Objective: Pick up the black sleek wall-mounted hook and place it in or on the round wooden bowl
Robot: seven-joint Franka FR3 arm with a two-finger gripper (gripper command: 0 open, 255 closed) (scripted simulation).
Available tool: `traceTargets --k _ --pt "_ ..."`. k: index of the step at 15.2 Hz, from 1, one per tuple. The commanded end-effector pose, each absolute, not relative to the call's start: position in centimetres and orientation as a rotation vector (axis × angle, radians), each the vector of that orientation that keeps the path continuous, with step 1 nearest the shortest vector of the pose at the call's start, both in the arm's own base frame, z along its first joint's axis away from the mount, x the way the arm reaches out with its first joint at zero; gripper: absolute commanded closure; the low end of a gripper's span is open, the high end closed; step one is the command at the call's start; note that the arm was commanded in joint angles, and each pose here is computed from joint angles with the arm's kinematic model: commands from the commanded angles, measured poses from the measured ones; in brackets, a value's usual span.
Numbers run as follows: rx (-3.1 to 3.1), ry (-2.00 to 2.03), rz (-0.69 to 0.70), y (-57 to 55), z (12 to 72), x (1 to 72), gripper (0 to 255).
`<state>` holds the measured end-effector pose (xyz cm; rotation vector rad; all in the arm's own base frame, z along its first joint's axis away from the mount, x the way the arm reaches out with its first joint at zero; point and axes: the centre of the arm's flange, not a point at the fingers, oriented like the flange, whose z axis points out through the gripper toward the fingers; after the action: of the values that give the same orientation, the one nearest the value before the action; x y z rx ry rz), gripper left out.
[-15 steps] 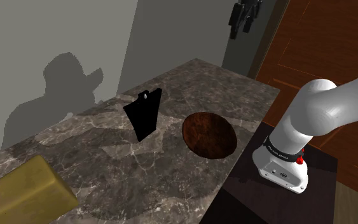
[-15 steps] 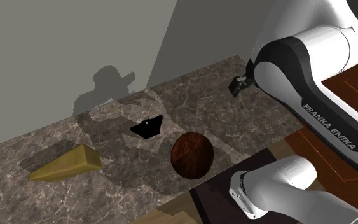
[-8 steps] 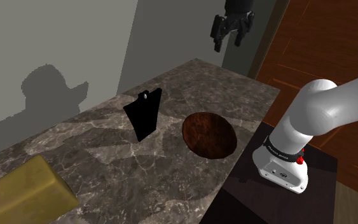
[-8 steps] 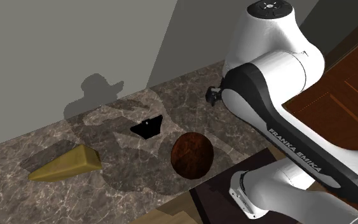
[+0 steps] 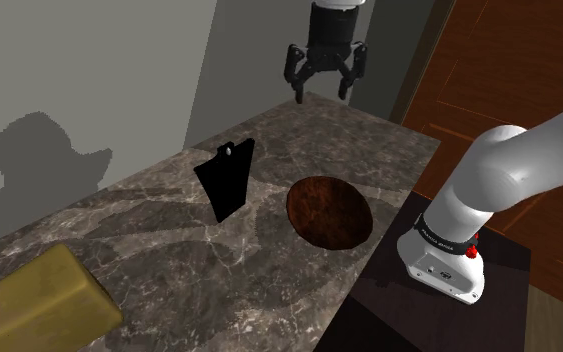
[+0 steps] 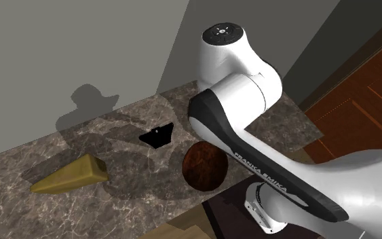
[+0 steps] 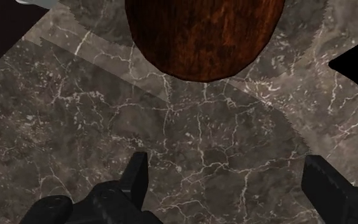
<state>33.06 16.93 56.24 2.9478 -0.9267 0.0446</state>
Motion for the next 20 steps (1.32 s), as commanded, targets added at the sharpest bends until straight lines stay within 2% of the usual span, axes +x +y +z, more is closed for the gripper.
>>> traceTargets --k 1,10,20 --pt "2.913 -1.052 0.041 19.0 55.5 34.1 0" --pt "2.713 -1.542 0.026 27.8 52.4 40.9 0" --pt "2.699 -1.568 0.025 28.1 48.2 41.4 0"
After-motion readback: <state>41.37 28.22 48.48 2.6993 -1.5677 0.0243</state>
